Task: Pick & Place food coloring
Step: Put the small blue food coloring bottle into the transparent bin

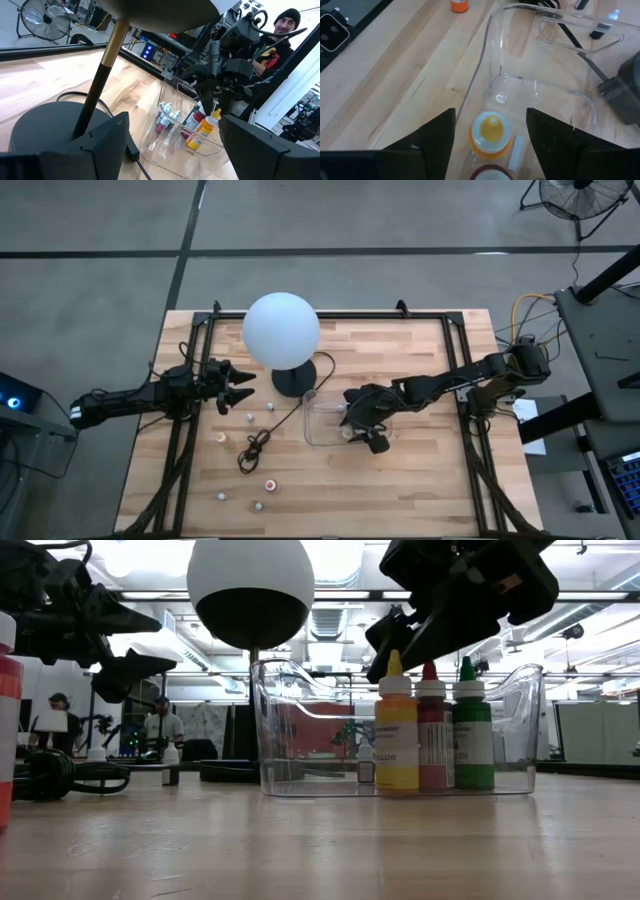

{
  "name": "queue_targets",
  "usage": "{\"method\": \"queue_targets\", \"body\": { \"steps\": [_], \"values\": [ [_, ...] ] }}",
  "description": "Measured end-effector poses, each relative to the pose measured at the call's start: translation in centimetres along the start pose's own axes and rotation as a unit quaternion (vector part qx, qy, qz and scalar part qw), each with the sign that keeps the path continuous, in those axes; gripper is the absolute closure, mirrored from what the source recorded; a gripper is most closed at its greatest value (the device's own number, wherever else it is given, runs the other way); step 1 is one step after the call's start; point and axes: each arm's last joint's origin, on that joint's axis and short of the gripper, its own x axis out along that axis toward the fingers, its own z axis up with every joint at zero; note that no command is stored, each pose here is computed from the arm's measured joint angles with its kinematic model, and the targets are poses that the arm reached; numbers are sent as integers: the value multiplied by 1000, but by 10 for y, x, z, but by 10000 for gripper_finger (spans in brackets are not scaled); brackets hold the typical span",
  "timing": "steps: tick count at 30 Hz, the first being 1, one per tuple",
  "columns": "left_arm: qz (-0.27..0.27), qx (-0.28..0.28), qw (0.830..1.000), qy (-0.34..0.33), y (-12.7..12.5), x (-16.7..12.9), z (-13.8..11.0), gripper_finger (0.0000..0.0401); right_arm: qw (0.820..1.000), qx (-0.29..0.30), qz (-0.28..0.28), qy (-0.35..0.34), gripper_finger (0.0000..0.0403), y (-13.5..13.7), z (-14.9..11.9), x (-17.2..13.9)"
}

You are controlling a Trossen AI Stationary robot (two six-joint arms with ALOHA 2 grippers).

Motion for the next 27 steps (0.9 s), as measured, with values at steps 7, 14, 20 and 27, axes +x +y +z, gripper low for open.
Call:
{"method": "queue_targets", "body": {
  "steps": [7, 14, 20, 27],
  "values": [
    [0, 0, 1000, 0, 0, 0, 0, 122, 1000, 4, 1, 5, 154, 0, -4, 1],
    [0, 0, 1000, 0, 0, 0, 0, 122, 1000, 6, 1, 10, 151, 1, -7, 1],
    [0, 0, 1000, 0, 0, 0, 0, 122, 1000, 0, -1, 0, 141, 1, -3, -1],
    [0, 0, 1000, 0, 0, 0, 0, 122, 999, -8, -11, -33, 133, 3, 10, -18]
  ]
}}
